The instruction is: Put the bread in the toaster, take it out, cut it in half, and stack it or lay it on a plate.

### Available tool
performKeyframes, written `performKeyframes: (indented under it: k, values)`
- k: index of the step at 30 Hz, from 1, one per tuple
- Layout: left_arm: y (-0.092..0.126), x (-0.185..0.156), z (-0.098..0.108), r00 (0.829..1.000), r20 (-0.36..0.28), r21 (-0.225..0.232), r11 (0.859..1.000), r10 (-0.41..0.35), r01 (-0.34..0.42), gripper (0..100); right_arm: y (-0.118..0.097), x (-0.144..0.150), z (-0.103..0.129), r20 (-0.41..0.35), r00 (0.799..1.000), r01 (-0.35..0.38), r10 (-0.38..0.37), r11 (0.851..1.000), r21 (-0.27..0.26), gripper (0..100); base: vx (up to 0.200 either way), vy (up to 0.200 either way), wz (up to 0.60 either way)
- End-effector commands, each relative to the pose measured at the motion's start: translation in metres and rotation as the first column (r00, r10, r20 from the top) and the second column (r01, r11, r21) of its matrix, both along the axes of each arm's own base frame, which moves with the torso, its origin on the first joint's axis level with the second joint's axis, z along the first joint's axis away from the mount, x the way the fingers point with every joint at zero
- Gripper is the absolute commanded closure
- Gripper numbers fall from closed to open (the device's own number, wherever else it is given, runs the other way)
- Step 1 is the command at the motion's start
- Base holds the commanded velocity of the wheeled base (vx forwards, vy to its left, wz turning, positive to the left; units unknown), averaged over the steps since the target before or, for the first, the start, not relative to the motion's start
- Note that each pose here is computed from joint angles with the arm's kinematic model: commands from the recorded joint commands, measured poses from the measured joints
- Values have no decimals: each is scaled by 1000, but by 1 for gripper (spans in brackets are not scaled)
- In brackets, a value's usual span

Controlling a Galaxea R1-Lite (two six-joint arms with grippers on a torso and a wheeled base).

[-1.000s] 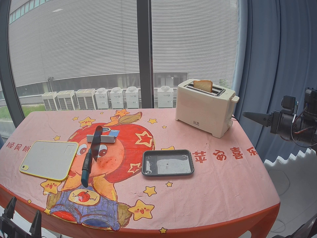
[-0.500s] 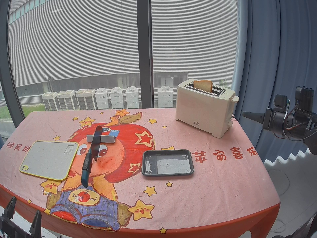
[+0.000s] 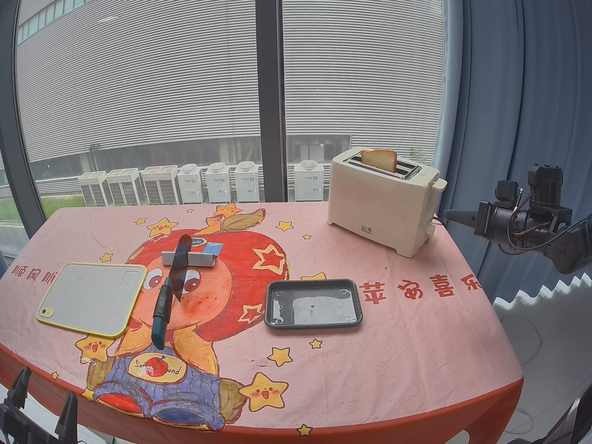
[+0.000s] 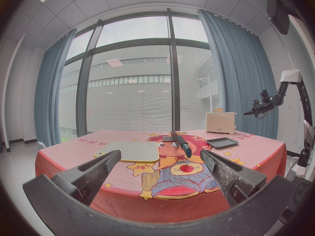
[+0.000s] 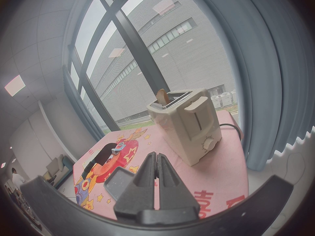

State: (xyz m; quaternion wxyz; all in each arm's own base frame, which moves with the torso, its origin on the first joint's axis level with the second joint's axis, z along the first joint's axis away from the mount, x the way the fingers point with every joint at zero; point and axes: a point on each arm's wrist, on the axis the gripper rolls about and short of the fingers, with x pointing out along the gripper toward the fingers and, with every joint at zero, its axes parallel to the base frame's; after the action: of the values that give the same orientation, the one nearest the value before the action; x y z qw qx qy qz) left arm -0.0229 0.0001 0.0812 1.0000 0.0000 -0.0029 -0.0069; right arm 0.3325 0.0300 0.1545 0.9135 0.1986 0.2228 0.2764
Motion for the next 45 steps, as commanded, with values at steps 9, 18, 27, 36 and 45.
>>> performKeyframes:
  k: [9,18,27,36,45]
  values:
    - [0,0,-5,1000,-1,0,1000,0,0,0,-10,13,-16,12,1000,25,-25,1000,15,100,0,0,0]
    - [0,0,-5,1000,-1,0,1000,3,-3,0,-9,22,-19,3,1000,30,-30,999,31,100,0,0,0]
    - [0,0,-5,1000,-1,0,1000,5,-5,0,-10,25,-19,-12,999,41,-40,998,52,100,0,0,0]
    - [0,0,-5,1000,0,0,1000,5,-5,0,-14,33,-25,28,998,57,-59,997,58,100,0,0,0]
    - [0,0,-5,1000,-1,0,1000,5,-5,0,-14,37,-5,124,988,72,-95,981,178,100,0,0,0]
